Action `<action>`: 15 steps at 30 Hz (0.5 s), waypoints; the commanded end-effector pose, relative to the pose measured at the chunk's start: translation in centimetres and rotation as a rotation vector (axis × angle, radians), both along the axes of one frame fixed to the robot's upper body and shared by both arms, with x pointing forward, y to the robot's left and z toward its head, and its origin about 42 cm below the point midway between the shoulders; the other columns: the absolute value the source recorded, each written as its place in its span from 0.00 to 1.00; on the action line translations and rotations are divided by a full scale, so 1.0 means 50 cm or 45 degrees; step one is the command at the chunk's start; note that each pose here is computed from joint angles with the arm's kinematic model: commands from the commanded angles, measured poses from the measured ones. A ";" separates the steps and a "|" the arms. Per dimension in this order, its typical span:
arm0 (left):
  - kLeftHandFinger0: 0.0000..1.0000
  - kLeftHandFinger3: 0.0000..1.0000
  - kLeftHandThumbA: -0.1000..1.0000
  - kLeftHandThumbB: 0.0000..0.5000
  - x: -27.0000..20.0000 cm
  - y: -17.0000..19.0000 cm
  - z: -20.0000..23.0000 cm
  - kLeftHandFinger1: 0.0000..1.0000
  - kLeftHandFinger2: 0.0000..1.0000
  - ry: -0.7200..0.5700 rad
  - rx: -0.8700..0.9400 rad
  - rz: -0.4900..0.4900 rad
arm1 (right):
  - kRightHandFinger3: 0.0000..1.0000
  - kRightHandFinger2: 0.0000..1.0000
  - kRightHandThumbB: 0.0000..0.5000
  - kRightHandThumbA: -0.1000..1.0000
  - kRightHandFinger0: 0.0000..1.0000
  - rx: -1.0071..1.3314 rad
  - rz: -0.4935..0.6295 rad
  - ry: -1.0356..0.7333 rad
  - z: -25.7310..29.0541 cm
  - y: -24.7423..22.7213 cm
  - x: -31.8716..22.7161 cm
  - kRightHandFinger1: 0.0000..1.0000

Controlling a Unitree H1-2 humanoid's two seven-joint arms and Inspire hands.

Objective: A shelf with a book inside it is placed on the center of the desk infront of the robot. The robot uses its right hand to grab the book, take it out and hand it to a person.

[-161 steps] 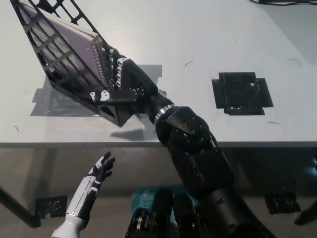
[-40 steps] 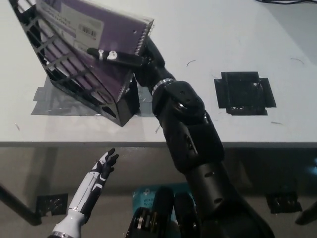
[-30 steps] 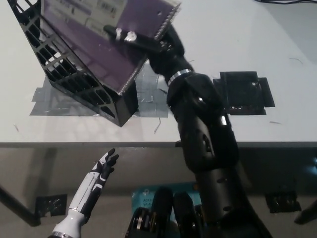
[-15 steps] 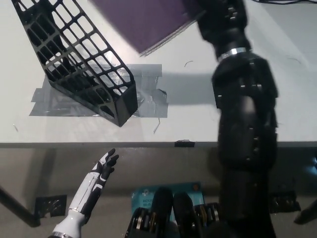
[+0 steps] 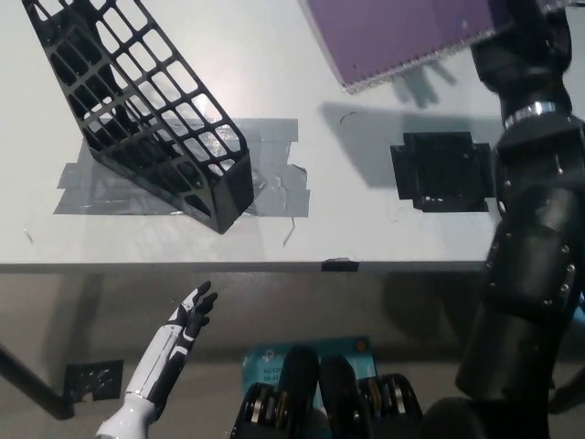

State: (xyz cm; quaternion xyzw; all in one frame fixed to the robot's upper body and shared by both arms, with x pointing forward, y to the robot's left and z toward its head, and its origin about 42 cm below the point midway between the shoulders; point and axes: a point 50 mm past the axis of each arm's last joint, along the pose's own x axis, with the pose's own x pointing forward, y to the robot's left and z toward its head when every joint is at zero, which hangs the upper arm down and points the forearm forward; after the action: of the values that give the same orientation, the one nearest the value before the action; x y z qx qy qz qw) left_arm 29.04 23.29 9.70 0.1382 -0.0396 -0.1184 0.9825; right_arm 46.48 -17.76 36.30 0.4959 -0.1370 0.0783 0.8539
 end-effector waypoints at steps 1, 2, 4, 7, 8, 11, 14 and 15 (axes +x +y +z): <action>1.00 1.00 1.00 0.45 0.006 0.009 0.023 1.00 1.00 -0.069 0.009 -0.016 | 0.00 0.00 0.04 1.00 0.00 0.169 0.100 0.084 -0.041 0.024 0.022 0.00; 1.00 1.00 1.00 0.46 0.006 0.009 0.023 1.00 1.00 -0.071 0.010 -0.015 | 0.00 0.00 0.02 1.00 0.00 0.173 0.112 0.125 -0.063 0.034 0.028 0.00; 1.00 1.00 1.00 0.45 0.006 0.010 0.023 1.00 1.00 -0.075 0.013 -0.016 | 0.00 0.00 0.01 1.00 0.00 0.179 0.129 0.195 -0.102 0.053 0.038 0.00; 1.00 1.00 1.00 0.48 0.009 0.009 0.025 1.00 1.00 -0.081 0.011 -0.015 | 0.00 0.00 0.00 1.00 0.00 0.209 0.157 0.304 -0.160 0.079 0.053 0.00; 1.00 1.00 1.00 0.47 0.010 0.009 0.025 1.00 1.00 -0.083 0.013 -0.015 | 0.00 0.00 0.00 1.00 0.00 0.217 0.170 0.339 -0.176 0.086 0.057 0.00; 1.00 1.00 1.00 0.47 0.010 0.009 0.025 1.00 1.00 -0.088 0.017 -0.014 | 0.00 0.00 0.00 1.00 0.00 0.205 0.177 0.447 -0.229 0.111 0.069 0.00; 1.00 1.00 1.00 0.46 0.008 0.010 0.025 1.00 1.00 -0.087 0.023 -0.013 | 0.04 0.00 0.00 1.00 0.00 0.209 0.172 0.538 -0.271 0.129 0.075 0.00; 1.00 1.00 1.00 0.46 0.008 0.010 0.025 1.00 1.00 -0.087 0.025 -0.013 | 0.06 0.00 0.00 1.00 0.00 0.210 0.169 0.556 -0.278 0.132 0.077 0.00</action>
State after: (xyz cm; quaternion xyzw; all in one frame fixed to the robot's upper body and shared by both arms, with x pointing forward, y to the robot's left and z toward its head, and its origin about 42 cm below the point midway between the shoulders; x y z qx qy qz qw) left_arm 29.25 23.30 9.91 0.1388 -0.0438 -0.1178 0.9823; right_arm 49.03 -12.62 20.53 0.5574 0.1249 0.0055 0.8208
